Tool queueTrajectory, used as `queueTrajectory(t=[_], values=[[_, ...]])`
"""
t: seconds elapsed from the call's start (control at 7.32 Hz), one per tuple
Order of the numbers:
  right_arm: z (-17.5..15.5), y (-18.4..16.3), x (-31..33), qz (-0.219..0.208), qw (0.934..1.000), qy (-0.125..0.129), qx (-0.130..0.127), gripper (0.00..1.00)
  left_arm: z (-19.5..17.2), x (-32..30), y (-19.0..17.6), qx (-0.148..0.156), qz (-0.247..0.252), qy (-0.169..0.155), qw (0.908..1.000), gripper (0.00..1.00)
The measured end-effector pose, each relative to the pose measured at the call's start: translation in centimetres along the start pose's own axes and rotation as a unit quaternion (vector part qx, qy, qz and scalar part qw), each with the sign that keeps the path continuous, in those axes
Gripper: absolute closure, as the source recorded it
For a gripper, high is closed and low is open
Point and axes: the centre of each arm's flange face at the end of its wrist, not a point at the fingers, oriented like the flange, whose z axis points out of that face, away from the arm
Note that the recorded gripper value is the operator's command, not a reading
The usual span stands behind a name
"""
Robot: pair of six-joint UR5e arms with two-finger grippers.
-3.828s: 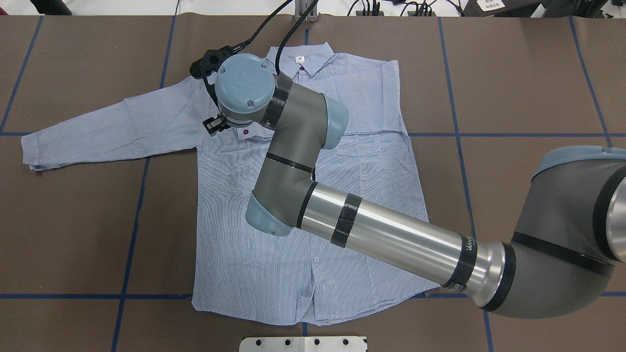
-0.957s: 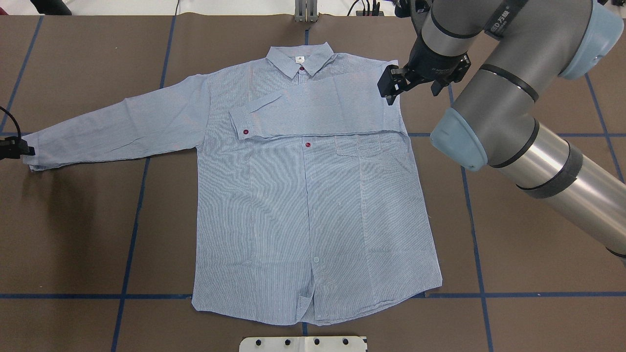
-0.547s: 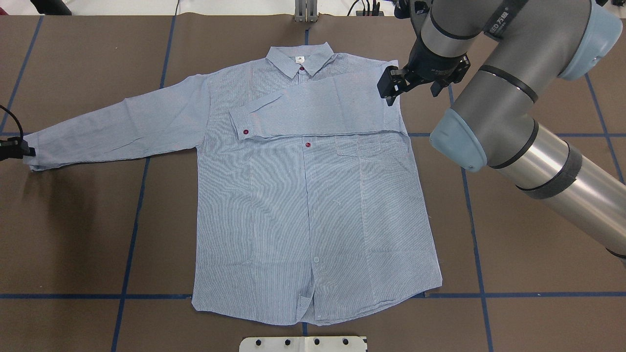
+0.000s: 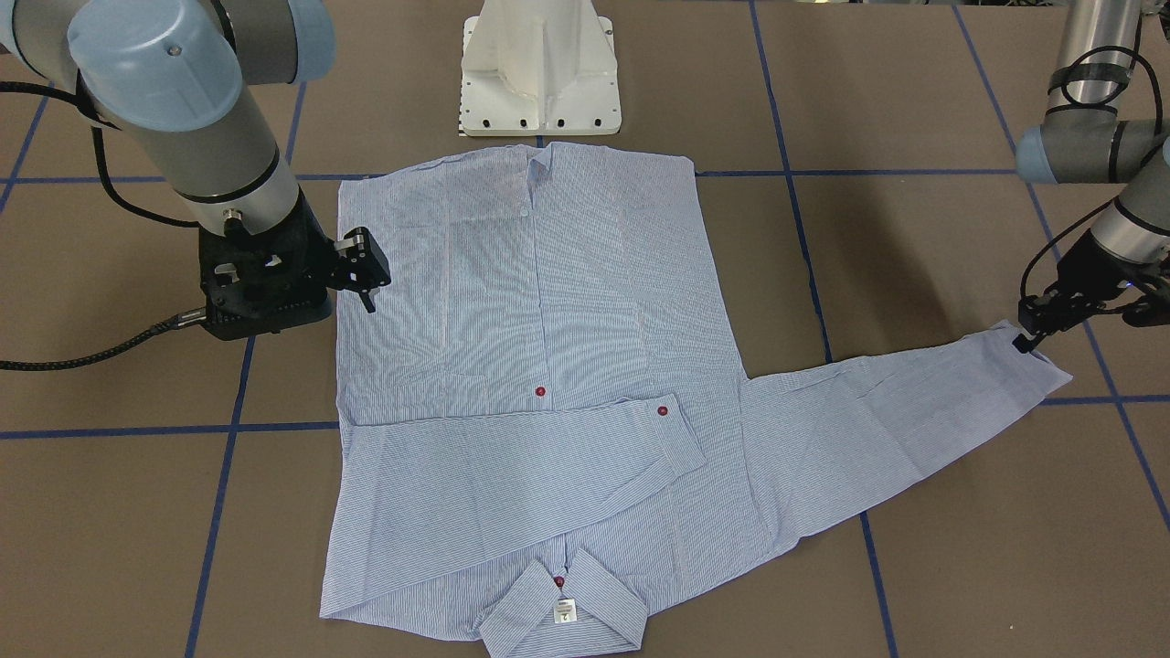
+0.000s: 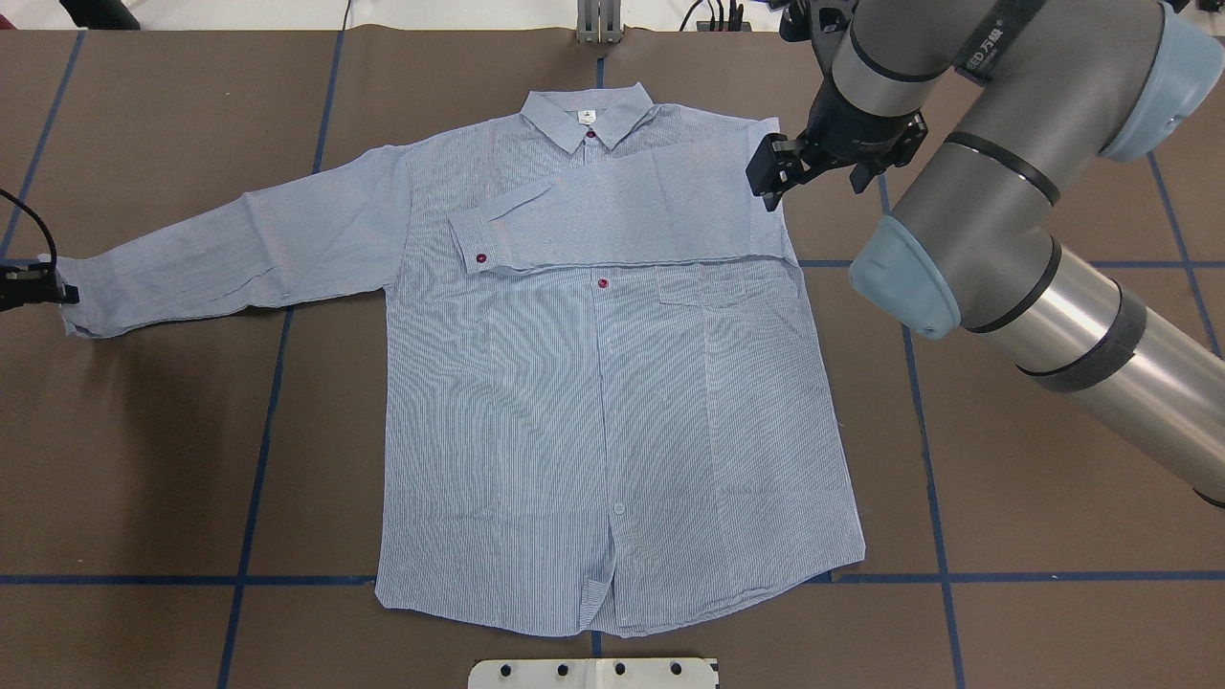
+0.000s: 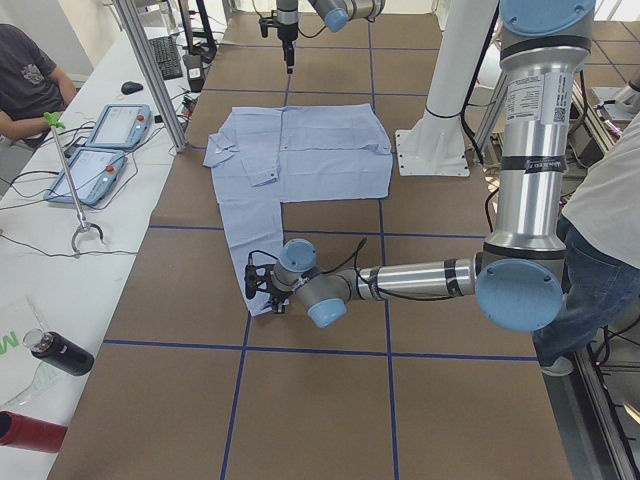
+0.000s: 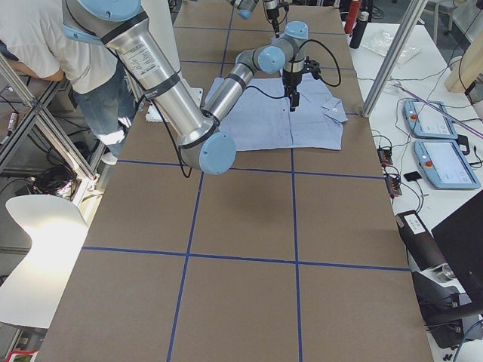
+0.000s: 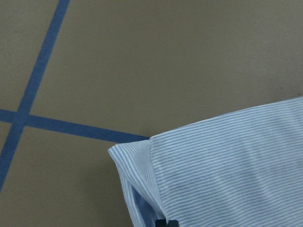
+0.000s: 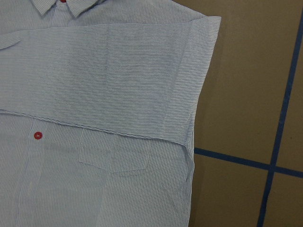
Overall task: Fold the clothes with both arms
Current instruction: 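Lift the other cuff with left gripper and fold it across while right arm withdraws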
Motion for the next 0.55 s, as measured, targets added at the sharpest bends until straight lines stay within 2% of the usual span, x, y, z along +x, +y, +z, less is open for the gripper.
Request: queueTrajectory(t=[0.27, 0.55], values=[[0.0, 1.8, 3.1, 0.007, 0.9998, -0.010, -0.013, 0.00, -3.8, 9.0, -3.1, -0.002, -0.006, 0.001, 1.0000, 1.00], [-0.1, 3.9, 9.4, 0.021, 0.9994, -0.010, -0.026, 0.00, -8.4, 22.9, -8.3, -0.011, -0.023, -0.020, 0.9995, 1.00]])
